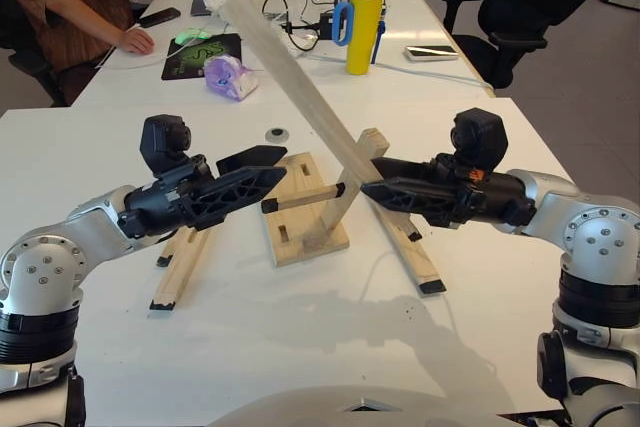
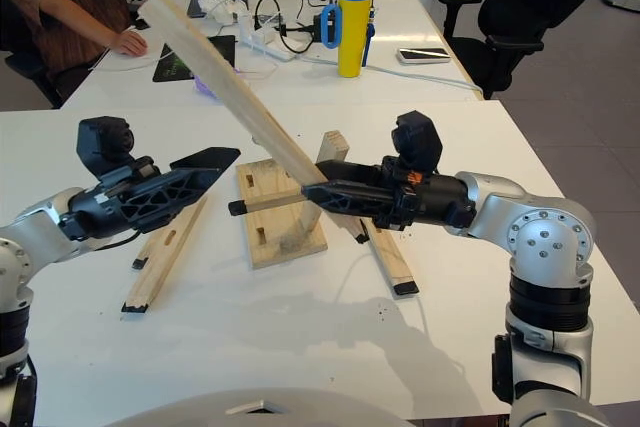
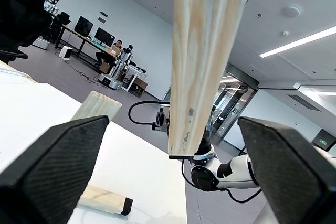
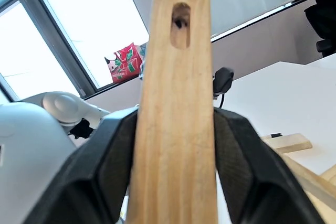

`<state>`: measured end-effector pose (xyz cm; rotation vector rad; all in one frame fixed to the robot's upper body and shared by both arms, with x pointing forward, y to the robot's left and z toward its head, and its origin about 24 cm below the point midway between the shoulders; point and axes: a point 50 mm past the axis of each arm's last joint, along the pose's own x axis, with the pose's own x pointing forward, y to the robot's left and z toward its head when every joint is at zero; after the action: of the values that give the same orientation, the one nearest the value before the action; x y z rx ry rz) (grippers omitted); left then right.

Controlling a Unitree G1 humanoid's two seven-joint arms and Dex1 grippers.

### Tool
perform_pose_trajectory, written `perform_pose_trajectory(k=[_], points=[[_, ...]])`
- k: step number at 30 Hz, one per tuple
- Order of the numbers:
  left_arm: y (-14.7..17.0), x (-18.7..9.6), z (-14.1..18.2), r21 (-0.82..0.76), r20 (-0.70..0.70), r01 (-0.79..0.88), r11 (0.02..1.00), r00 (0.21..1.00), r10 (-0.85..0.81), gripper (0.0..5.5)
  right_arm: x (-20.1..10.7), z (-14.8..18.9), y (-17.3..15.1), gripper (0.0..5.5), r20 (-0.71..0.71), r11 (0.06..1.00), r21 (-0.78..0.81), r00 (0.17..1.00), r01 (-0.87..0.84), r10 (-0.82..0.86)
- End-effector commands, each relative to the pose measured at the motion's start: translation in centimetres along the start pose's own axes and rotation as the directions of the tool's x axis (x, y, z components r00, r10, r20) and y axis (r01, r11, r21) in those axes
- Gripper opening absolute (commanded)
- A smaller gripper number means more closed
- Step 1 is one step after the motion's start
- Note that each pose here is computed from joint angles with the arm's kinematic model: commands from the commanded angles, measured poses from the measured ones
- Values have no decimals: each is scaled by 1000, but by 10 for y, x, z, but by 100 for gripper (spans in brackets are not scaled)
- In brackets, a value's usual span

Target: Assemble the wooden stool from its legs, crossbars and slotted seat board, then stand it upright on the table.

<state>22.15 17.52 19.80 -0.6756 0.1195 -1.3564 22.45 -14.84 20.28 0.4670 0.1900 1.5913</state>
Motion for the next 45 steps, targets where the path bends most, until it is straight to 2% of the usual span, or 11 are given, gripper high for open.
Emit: perform_pose_trajectory(k=[1,9,26,30,31,36,42,45], points=[[-3,7,6,12,18,18,1000,1000,-18,455,3,-9,2,208,-69,1000,-28,998,-14,12],[-8,10,10,-4,40,49,999,998,-49,455,-1,-20,-3,208,-124,998,-65,992,3,-11],[-4,4,5,-17,-36,24,1000,999,-24,219,-4,-24,-3,208,-109,998,-59,994,1,-8],[-3,1,5,-17,-43,13,1000,999,-13,209,-5,-26,-4,208,-107,1000,-30,994,10,-14],[-2,-1,5,-16,-48,6,1000,999,-6,208,-5,-27,-4,244,-105,1000,-17,994,11,-13],[-2,-18,0,-32,-85,-51,998,995,48,203,-7,-35,-5,307,-96,999,-6,994,46,-46],[-3,-63,-2,-41,-148,-212,976,968,204,203,-8,-66,-17,405,-64,975,11,973,223,-222],[4,-90,-4,3,-198,-338,941,922,332,203,5,-93,-19,409,-52,954,41,954,298,-296]])
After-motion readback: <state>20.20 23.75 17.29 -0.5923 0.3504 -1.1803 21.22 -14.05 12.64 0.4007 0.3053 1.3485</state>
